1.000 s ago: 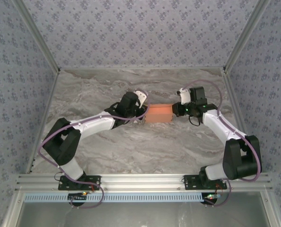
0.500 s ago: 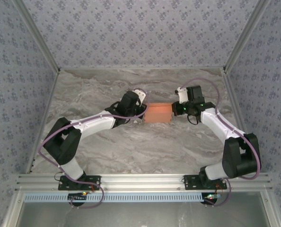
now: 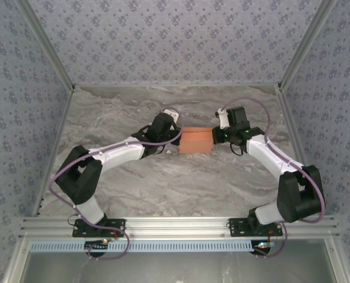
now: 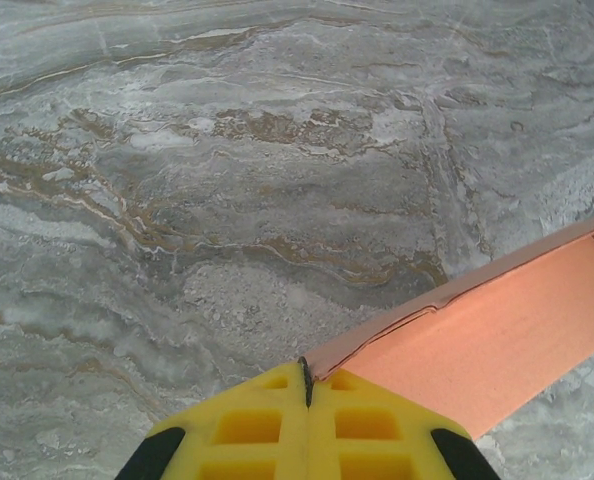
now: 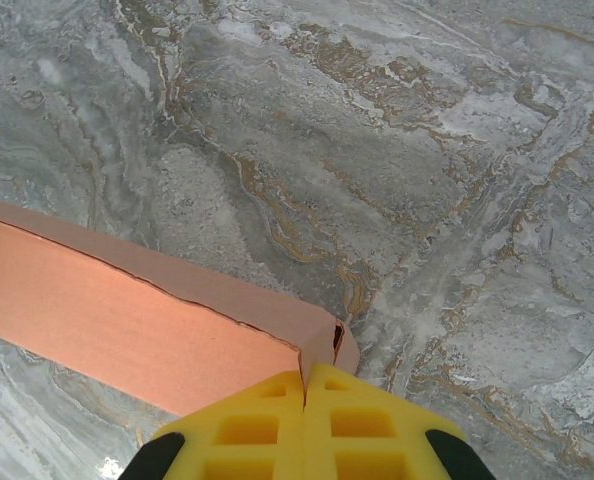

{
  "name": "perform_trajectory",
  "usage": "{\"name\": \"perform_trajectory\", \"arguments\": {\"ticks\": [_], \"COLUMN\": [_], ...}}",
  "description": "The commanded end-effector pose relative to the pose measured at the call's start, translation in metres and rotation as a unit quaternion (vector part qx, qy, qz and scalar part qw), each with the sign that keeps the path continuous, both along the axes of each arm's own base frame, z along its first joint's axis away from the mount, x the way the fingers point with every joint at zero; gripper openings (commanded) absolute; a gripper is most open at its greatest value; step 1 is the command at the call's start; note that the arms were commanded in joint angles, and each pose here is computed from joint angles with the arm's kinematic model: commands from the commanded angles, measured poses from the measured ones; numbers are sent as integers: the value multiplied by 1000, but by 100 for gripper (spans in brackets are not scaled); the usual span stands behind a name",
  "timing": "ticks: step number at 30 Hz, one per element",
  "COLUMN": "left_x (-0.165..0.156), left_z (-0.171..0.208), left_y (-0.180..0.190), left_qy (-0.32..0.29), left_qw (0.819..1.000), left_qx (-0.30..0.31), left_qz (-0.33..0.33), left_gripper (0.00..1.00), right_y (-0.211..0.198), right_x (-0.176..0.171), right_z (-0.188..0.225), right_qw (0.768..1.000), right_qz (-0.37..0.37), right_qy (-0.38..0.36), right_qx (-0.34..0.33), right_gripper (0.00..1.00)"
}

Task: Fold the paper box

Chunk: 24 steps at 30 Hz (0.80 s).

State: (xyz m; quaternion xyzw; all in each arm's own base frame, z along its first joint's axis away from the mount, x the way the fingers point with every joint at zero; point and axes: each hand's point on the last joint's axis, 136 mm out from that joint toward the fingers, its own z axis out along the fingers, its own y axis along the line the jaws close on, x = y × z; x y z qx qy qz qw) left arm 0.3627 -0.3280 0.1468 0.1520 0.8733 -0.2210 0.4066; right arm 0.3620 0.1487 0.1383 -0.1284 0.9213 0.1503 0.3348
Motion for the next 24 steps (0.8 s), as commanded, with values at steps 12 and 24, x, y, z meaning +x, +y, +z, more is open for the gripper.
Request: {"name": "perform_trajectory", "arguments": {"ticks": [12, 24], "left_x": [-7, -16], "left_z": [0, -7], "left_y": [-17, -22], "left_qy": [47, 69], "left_qw": [995, 990], "left_qx": [-63, -94], "left_qz": [54, 77], "left_gripper": [0, 0], "right_y": [26, 28], "right_x": [-9, -14], "right_z": [1, 3], "right_qw": [999, 998], "right_qz": [-14, -32], "right_qy": [-28, -48], "right_qx": [8, 10], "right_gripper": [0, 0]}}
